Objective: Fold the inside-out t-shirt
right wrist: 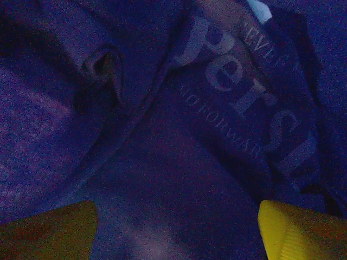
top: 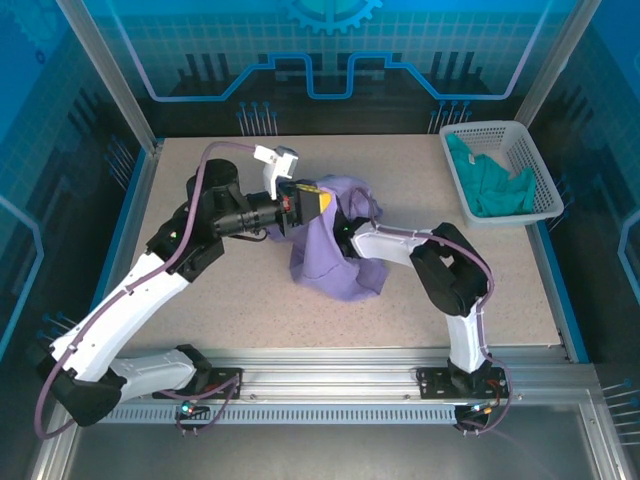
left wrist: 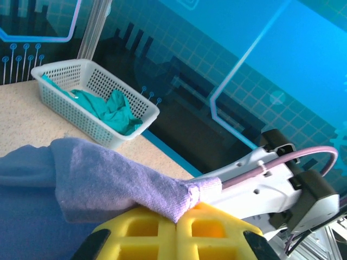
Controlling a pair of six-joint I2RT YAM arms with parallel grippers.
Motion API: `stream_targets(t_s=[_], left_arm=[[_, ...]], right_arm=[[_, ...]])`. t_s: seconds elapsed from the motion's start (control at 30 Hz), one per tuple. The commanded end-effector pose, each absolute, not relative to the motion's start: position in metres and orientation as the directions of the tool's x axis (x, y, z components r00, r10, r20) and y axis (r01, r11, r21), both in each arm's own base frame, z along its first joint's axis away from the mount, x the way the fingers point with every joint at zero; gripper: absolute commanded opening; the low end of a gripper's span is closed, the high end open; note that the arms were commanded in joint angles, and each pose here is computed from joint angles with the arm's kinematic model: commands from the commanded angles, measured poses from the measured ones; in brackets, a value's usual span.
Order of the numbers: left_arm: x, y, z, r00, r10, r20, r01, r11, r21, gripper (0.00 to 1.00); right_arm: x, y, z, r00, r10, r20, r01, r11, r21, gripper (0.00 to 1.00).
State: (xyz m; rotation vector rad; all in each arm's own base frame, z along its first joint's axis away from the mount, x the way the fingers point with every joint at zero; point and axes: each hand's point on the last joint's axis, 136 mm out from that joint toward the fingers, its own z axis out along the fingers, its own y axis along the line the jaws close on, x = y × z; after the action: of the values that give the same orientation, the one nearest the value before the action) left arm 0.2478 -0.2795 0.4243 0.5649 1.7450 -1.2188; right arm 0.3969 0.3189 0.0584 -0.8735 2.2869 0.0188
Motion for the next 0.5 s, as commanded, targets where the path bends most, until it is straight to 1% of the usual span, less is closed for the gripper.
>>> stream_targets(t_s=[0.0,0.23,0.4,0.47], left_arm=[[0.228,-0.277,0.481,-0.378,-0.194,-0.905,0.853,0.306,-0.422,0.0],[0.221,-0.275,0.51,-0.324,-0.227,-0.919,0.883,0.275,-0.379,0.0],[0.215,-0.266,0.541,-0.236,-0.264,-0.935,0.904,0.295,-0.311,0.0],[0.215,-0.261,0.55,-0.198,-0.277,-0.94,0.903,0.321,-0.284,0.0]], right_arm=[[0.403,0.312,0.05,-0.582,-0.602,-0.547,-0.595,0.774,-0.218,0.8],[0.414,0.295,0.046,-0.643,-0.597,-0.48,-0.565,0.793,-0.229,0.83],[0.413,0.273,0.031,-0.708,-0.586,-0.395,-0.552,0.807,-0.208,0.85],[0.412,0.266,0.025,-0.73,-0.581,-0.359,-0.552,0.812,-0.192,0.85]])
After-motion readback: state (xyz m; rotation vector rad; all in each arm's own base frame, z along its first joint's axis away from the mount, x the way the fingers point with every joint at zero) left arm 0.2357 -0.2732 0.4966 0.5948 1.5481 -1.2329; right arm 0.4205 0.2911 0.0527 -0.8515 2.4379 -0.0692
